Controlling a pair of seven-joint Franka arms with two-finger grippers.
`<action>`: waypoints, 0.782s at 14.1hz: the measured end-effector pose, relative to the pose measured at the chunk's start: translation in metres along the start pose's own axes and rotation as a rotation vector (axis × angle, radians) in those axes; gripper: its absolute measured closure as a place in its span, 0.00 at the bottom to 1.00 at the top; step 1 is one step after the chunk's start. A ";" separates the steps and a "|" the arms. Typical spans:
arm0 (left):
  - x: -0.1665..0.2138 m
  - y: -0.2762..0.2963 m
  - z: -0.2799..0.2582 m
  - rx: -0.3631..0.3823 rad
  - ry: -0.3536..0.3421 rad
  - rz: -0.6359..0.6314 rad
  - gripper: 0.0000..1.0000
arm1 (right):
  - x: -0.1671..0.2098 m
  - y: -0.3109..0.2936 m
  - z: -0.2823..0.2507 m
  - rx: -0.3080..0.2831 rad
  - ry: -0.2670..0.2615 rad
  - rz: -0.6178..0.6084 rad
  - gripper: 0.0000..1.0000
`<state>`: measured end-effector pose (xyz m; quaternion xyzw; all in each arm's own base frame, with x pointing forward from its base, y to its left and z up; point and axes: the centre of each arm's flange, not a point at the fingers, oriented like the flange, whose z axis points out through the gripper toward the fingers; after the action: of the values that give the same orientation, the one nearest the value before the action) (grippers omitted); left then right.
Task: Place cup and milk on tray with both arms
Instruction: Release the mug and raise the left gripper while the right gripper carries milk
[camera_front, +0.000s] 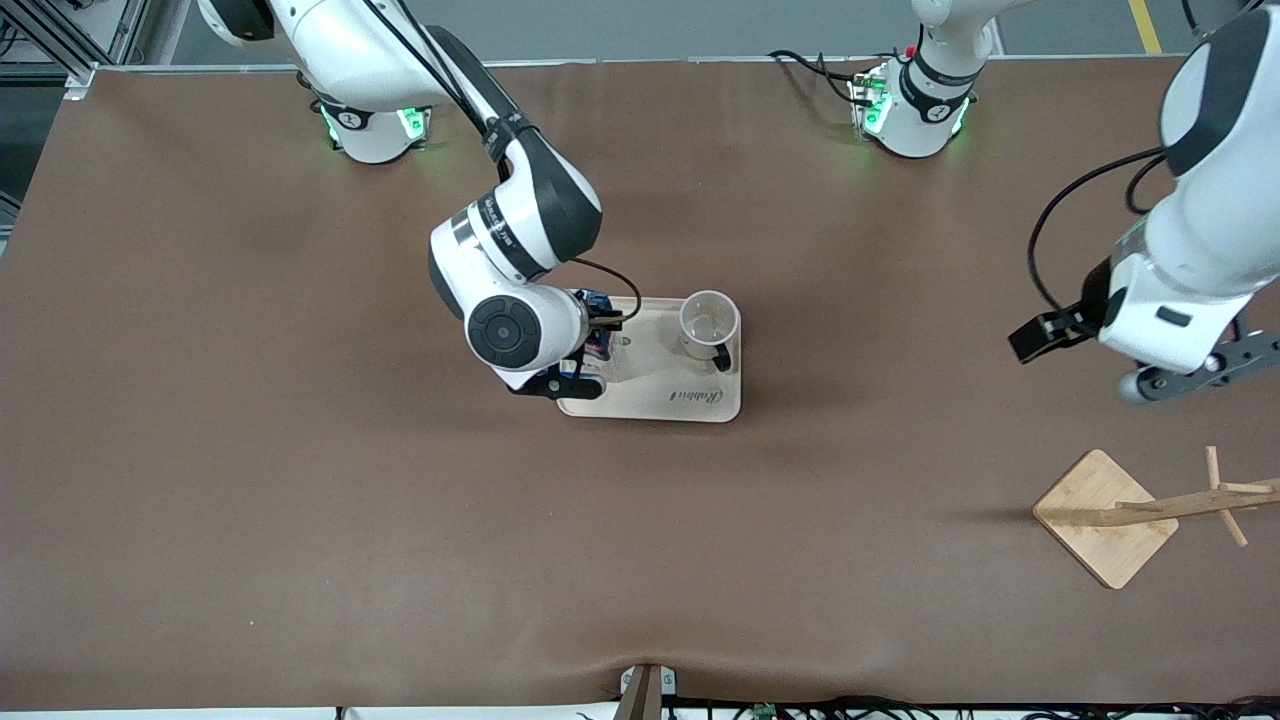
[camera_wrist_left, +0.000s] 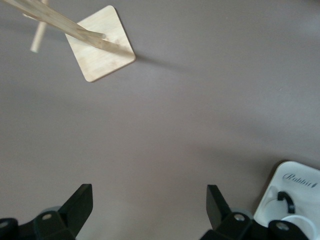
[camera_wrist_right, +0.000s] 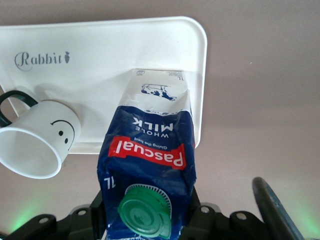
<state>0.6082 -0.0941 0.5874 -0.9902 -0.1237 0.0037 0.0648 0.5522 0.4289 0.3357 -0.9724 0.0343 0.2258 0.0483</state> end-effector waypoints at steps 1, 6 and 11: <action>-0.003 -0.005 -0.006 0.009 0.001 0.031 0.00 | -0.003 -0.003 0.002 -0.003 -0.001 -0.006 0.38; -0.020 -0.016 -0.037 0.033 0.040 0.139 0.00 | -0.002 -0.012 0.000 0.021 0.045 -0.029 0.35; -0.034 -0.051 -0.057 0.003 0.042 0.217 0.00 | 0.004 -0.019 0.016 0.019 0.058 -0.063 0.00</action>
<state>0.5642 -0.0603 0.6504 -0.9975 -0.0141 -0.0097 0.0682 0.5504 0.4496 0.3210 -0.9786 0.0071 0.1954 0.0638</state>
